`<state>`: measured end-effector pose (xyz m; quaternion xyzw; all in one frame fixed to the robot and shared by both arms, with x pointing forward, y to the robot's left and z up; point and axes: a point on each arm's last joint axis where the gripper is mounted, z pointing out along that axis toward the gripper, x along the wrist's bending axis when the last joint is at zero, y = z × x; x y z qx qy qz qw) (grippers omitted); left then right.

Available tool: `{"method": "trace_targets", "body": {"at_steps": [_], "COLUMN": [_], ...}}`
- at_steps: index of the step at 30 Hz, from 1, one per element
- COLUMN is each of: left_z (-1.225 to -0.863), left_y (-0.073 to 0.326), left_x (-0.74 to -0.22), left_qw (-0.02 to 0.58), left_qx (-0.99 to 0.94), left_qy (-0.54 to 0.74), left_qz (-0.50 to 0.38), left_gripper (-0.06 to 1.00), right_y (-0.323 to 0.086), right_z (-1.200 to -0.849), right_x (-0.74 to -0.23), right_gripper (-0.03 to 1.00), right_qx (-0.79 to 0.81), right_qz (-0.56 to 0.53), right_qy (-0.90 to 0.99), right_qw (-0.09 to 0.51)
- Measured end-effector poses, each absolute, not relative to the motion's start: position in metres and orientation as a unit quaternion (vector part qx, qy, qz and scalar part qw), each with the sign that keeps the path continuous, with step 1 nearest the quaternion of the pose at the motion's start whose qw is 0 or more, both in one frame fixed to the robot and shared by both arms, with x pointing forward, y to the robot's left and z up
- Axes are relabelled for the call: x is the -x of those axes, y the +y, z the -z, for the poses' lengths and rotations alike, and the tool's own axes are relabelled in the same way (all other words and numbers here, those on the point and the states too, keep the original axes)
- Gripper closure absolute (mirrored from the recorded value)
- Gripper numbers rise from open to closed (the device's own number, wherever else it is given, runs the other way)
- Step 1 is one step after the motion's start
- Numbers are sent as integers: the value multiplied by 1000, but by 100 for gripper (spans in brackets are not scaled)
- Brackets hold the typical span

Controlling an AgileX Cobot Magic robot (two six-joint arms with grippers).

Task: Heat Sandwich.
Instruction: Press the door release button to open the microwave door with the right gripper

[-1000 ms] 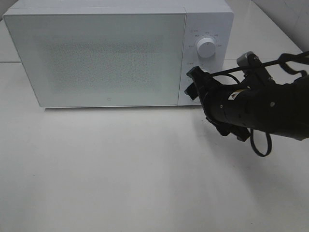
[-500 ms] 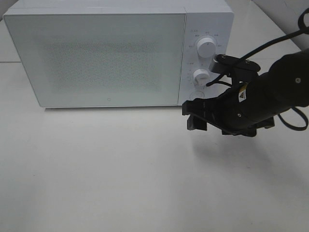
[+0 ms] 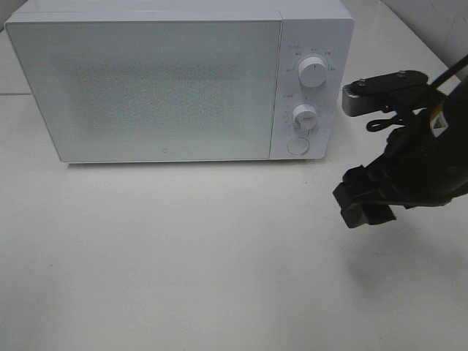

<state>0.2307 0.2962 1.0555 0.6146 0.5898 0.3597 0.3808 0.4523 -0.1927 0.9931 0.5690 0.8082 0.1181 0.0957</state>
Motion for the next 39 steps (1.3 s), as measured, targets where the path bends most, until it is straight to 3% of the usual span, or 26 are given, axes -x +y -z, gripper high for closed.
{"method": "trace_targets", "body": {"at_steps": [12,24,34,39], "left_z": [-1055,-1055,-1055,-1055], "left_y": [296,296,296,296], "left_x": [-231,-231,-231,-231], "left_qw": [381,381,381,381], "left_qx": [-615,-615,-615,-615], "left_qy": [590,590,590,590], "left_qz": [-360,-360,-360,-360], "left_gripper": [-3,-3,-3,-3], "right_y": [-219,-260,-282,-299], "right_z": [-1047,-1101,-1102,-1074], "right_x": [-406,-328,-290,-269], "right_gripper": [22,22,22,22], "right_qx": [-551,-523,-514,-546], "right_qz": [-141,-249,-299,-290], "right_qy": [814,793,772,742], "right_qw": [119,187,226,258]}}
